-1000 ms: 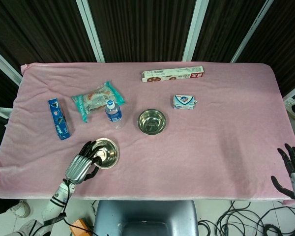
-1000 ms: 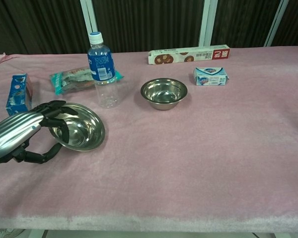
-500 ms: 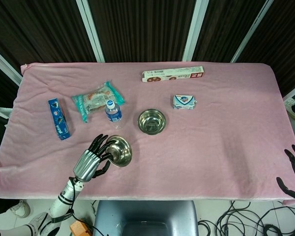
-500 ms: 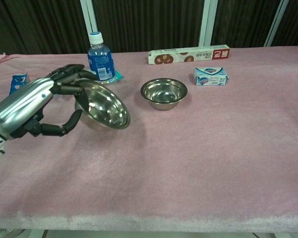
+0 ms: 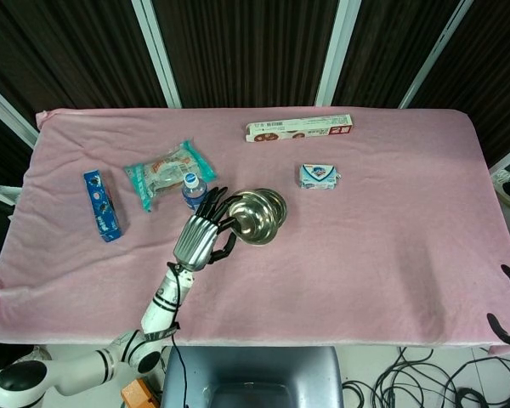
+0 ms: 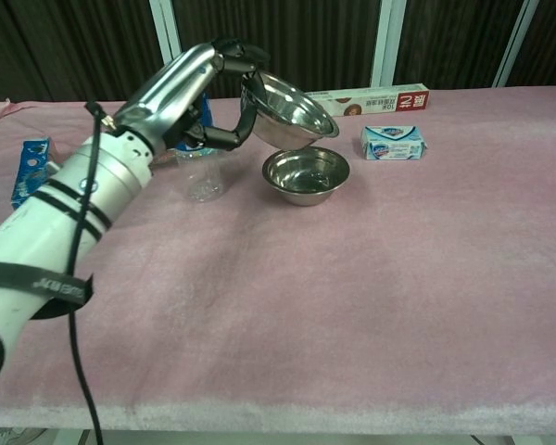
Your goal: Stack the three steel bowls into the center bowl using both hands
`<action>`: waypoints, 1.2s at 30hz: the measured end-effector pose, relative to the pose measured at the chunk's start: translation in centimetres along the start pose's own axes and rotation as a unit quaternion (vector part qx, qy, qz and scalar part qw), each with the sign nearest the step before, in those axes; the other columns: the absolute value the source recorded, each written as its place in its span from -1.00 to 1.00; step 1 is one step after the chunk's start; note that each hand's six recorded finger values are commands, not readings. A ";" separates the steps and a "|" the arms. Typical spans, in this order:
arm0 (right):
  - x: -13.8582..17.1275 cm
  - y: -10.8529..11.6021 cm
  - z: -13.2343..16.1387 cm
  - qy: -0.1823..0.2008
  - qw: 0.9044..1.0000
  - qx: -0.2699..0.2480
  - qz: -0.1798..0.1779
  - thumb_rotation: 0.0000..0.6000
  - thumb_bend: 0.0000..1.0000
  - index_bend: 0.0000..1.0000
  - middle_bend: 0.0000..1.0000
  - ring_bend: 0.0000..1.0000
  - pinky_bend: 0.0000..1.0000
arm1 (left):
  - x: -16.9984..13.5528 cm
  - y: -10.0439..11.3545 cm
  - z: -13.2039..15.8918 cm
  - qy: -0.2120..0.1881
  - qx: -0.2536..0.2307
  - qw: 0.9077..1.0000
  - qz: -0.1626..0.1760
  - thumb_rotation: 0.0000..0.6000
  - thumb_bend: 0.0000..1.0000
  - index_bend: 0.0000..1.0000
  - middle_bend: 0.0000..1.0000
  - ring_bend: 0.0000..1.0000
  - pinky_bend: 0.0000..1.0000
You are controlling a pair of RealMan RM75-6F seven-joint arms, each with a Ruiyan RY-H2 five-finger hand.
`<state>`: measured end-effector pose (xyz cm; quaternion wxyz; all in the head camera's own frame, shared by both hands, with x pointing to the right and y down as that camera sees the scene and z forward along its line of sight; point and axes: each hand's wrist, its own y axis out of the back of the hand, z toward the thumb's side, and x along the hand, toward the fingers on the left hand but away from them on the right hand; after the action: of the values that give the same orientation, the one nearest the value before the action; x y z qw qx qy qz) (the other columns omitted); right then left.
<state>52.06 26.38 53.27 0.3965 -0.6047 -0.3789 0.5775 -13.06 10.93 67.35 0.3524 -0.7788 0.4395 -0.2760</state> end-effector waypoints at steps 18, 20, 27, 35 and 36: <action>0.3 0.8 -2.1 -0.007 0.999 -0.037 -0.005 1.00 -0.14 -0.83 -1.00 -1.00 -1.00 | 3.9 -7.5 -4.1 0.122 0.047 0.990 -0.057 1.00 0.06 -0.04 -0.78 -1.00 -1.00; 0.3 0.8 -2.0 -0.005 0.999 -0.037 -0.004 1.00 -0.14 -0.83 -1.00 -1.00 -1.00 | 3.8 -8.1 -4.2 0.125 0.049 0.989 -0.067 1.00 0.06 -0.26 -0.83 -1.00 -1.00; 0.4 0.6 -1.8 -0.003 0.999 -0.036 -0.004 1.00 -0.14 -0.83 -1.00 -1.00 -1.00 | 2.8 -9.8 -3.7 0.112 0.076 0.986 -0.102 1.00 -0.25 -0.99 -0.99 -1.00 -1.00; 0.3 0.2 -1.4 -0.003 1.000 -0.030 0.000 1.00 -0.14 -0.83 -1.00 -1.00 -1.00 | 1.0 -9.1 -1.9 0.091 0.080 0.985 -0.119 1.00 -0.40 -1.00 -1.00 -1.00 -1.00; 0.2 0.1 -1.3 -0.003 1.000 -0.029 0.002 1.00 -0.14 -0.83 -1.00 -1.00 -1.00 | 0.7 -8.8 -1.7 0.088 0.080 0.986 -0.121 1.00 -0.40 -1.00 -1.00 -1.00 -1.00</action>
<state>53.35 26.51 53.10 0.3771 -0.6148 -0.3955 0.5687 -9.72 13.00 75.39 0.3377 -0.7684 0.3477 -0.4179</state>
